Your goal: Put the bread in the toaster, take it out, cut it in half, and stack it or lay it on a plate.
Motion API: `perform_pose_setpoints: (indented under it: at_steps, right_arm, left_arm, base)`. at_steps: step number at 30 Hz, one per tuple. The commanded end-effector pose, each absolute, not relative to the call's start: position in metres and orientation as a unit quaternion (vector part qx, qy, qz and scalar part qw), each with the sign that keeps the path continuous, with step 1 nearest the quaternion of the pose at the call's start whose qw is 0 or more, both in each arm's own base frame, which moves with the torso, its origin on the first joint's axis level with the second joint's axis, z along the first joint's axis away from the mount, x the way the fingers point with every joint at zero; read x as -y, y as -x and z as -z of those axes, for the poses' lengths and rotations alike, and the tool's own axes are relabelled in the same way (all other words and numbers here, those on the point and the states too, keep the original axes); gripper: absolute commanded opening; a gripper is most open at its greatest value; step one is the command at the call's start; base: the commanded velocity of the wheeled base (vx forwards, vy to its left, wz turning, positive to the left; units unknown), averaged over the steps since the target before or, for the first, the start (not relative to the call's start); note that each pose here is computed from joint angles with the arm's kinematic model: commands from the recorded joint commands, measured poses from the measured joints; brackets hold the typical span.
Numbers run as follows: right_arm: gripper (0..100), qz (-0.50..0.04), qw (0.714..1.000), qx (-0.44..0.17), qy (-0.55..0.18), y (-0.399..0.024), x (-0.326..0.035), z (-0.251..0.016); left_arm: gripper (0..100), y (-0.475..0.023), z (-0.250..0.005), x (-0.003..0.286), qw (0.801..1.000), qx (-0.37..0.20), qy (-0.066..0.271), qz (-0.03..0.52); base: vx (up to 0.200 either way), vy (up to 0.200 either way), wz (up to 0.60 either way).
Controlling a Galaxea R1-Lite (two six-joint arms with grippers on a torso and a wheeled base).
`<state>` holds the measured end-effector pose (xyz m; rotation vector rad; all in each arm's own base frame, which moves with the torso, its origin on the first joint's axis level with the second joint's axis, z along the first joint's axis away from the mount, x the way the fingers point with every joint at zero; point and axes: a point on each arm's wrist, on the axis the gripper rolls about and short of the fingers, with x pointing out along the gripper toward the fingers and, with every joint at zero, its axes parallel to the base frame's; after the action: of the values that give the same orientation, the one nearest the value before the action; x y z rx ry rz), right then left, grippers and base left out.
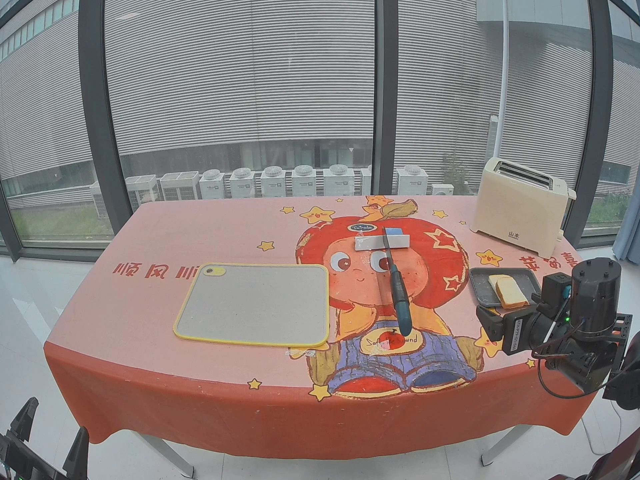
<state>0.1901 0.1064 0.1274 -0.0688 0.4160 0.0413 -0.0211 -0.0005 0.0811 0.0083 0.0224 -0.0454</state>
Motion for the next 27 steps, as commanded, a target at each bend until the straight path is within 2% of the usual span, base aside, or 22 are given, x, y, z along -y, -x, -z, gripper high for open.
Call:
perform_pose_setpoints:
  at_steps: [1, 15, 27]
  right_arm:
    - [100, -0.020, 0.978, -0.207, 0.034, -0.190, -0.106, -0.127]
    - [100, -0.015, 0.980, -0.196, 0.026, -0.190, -0.103, -0.131]
    - [100, 0.008, 0.982, -0.189, 0.021, -0.199, -0.082, -0.138]
  left_arm:
    - [100, 0.020, -0.076, 0.001, 1.000, -0.021, -0.005, 0.023]
    - [100, 0.020, -0.076, 0.001, 1.000, -0.021, -0.007, 0.022]
    - [100, 0.020, -0.076, 0.001, 0.999, -0.021, -0.007, 0.023]
  base:
    - [0.000, 0.000, 0.00]
    - [0.000, 0.000, 0.00]
    - [0.000, 0.000, 0.00]
